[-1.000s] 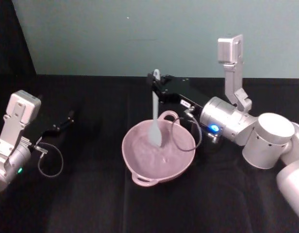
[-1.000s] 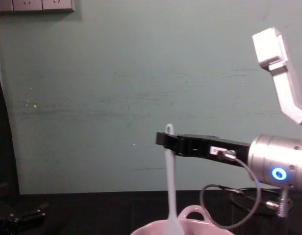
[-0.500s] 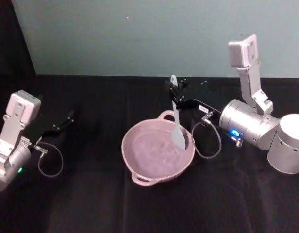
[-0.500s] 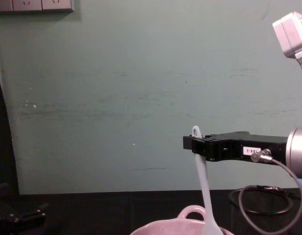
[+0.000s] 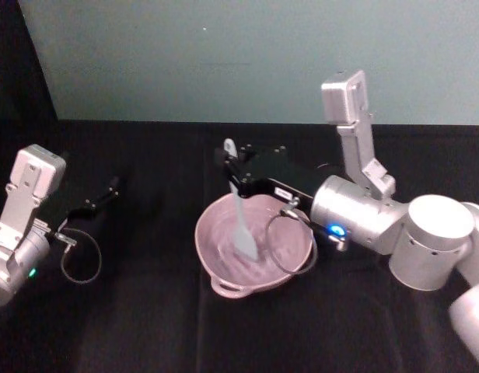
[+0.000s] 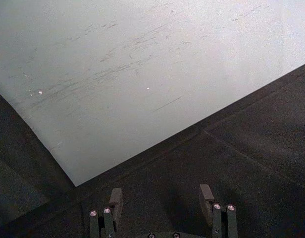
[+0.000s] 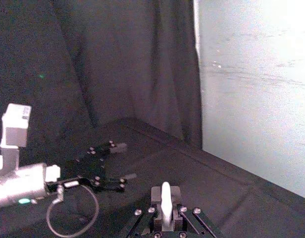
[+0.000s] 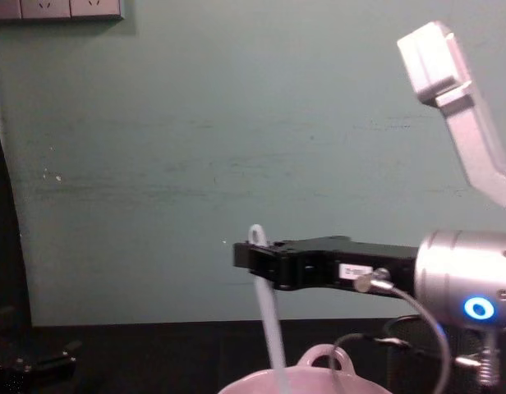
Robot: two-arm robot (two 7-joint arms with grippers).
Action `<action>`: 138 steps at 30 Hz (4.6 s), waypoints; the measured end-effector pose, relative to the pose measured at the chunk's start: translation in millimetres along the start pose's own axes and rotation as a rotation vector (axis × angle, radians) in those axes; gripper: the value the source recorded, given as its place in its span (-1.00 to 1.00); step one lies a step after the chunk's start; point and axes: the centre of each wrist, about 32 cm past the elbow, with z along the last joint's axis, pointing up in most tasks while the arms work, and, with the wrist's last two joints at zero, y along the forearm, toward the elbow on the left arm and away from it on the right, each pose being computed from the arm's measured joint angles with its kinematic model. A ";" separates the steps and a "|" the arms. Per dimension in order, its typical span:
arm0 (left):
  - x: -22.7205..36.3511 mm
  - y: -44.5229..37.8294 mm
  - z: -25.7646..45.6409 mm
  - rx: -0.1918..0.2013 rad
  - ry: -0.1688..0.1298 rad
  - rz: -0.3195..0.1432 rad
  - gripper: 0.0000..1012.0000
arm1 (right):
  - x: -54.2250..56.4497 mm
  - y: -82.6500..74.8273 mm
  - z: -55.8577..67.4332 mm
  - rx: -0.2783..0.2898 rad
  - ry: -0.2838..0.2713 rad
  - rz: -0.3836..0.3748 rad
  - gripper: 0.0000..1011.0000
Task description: Use the one hand to pick up the spoon and stir the clear water in the bowl.
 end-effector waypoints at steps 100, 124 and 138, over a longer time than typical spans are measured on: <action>0.0 0.0 0.0 0.000 0.000 0.000 1.00 | -11.3 -23.2 -7.9 0.099 0.024 -0.079 -0.77; 0.0 0.0 0.0 0.000 0.000 0.000 1.00 | 13.2 17.3 -8.6 0.116 0.023 -0.082 -0.77; 0.0 0.0 0.0 0.000 0.000 0.000 1.00 | 30.6 -2.6 -3.9 0.073 -0.034 -0.162 -0.77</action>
